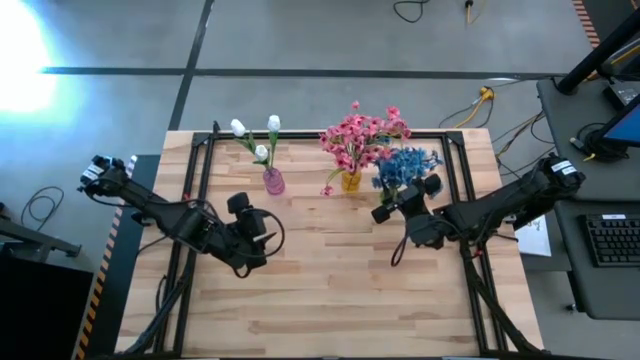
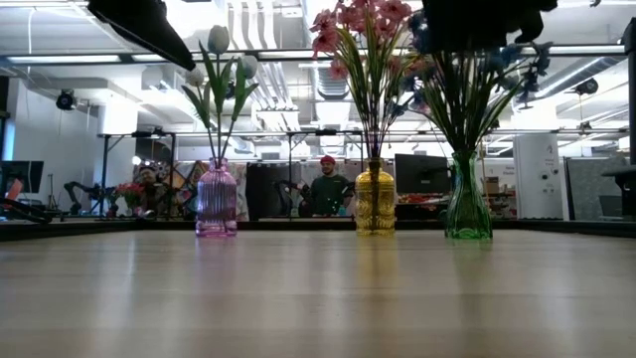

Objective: Sort flowers into vase by color
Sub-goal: Put the blue flowers into the green vase

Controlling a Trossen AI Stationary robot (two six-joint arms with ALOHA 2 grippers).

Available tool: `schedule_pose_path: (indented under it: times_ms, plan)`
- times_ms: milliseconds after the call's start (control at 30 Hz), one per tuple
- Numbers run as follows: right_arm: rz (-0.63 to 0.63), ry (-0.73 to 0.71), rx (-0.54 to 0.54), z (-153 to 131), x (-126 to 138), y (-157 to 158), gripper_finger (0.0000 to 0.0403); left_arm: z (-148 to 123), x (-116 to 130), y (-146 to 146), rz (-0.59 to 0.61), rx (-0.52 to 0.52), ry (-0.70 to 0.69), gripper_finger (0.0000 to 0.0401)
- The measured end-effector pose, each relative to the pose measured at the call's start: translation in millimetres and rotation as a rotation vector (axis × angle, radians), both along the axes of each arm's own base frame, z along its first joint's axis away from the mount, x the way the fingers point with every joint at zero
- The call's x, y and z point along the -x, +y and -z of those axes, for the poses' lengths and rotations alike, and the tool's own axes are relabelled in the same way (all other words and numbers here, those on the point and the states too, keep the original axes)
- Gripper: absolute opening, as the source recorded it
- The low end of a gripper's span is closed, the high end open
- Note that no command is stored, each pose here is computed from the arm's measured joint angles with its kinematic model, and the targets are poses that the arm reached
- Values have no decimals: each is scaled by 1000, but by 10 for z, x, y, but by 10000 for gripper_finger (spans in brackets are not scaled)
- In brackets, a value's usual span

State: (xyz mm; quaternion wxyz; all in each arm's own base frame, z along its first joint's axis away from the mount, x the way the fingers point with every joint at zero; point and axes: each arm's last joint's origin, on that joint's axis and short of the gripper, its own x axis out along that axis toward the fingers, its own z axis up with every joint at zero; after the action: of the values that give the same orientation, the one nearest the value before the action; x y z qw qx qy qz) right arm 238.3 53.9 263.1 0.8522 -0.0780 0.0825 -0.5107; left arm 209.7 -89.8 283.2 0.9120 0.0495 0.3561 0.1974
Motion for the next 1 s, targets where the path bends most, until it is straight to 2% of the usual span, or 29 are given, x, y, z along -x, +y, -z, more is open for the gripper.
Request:
schedule_pose_path:
  times_ms: [300,600,800,1000]
  plan:
    - [-3,7,-18,63,30,-2,244,-9,55,-44,-14,-2,-19,222]
    - [-36,49,-117,235,139,-58,290,-1,65,-38,-25,2,-12,222]
    - [-99,68,-164,256,166,12,299,4,67,-39,-34,21,-13,222]
    - [-146,85,-201,126,153,50,294,6,68,-39,-35,21,-12,222]
